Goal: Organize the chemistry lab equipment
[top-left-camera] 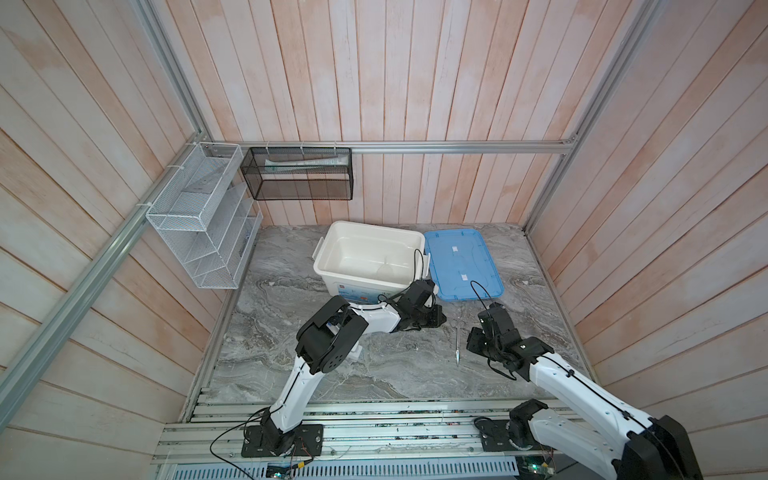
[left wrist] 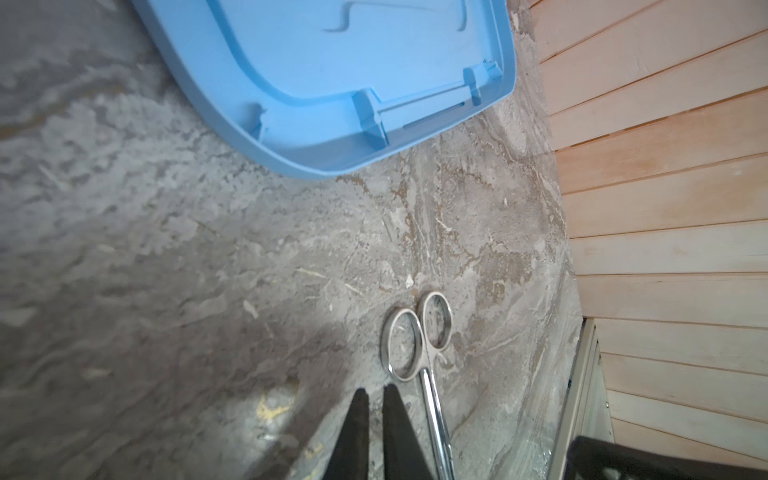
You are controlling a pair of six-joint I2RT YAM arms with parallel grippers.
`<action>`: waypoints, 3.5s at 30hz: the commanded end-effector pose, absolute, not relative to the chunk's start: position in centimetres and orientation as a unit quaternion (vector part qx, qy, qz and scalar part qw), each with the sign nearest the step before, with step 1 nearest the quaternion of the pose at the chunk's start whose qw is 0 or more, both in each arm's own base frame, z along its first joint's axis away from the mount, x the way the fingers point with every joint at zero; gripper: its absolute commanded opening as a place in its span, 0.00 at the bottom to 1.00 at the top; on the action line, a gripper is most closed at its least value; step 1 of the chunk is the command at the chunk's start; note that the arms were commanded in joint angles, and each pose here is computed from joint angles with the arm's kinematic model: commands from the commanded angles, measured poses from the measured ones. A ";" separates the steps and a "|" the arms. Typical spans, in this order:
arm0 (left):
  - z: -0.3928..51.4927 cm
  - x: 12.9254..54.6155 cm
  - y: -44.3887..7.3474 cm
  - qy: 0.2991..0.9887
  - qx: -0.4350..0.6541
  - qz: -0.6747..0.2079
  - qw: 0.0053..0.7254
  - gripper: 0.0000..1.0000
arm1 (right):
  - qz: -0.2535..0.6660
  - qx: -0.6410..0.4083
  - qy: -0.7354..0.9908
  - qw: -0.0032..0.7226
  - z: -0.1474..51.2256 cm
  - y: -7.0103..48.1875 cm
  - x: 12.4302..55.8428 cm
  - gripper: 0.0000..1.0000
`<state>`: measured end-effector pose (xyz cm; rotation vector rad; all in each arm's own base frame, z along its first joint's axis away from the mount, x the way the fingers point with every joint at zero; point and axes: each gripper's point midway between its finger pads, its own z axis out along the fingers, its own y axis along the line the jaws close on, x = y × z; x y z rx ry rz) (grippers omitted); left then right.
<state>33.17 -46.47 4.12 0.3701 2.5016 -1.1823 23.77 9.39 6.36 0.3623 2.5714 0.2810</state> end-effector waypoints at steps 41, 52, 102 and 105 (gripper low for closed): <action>6.1 33.2 -45.7 0.862 0.153 -0.443 0.194 0.17 | 0.077 0.050 0.981 0.168 -0.5 12.1 23.3 0.06; 6.2 33.4 -45.3 0.862 0.154 -0.442 0.194 0.25 | 0.124 0.063 0.975 0.172 0.4 12.6 22.5 0.04; 5.9 33.3 -45.7 0.860 0.162 -0.448 0.180 0.30 | 0.077 0.079 0.983 0.144 0.9 11.5 18.0 0.09; 5.4 33.0 -45.4 0.865 0.157 -0.444 0.173 0.34 | 0.070 0.080 0.985 0.136 0.7 11.5 17.9 0.08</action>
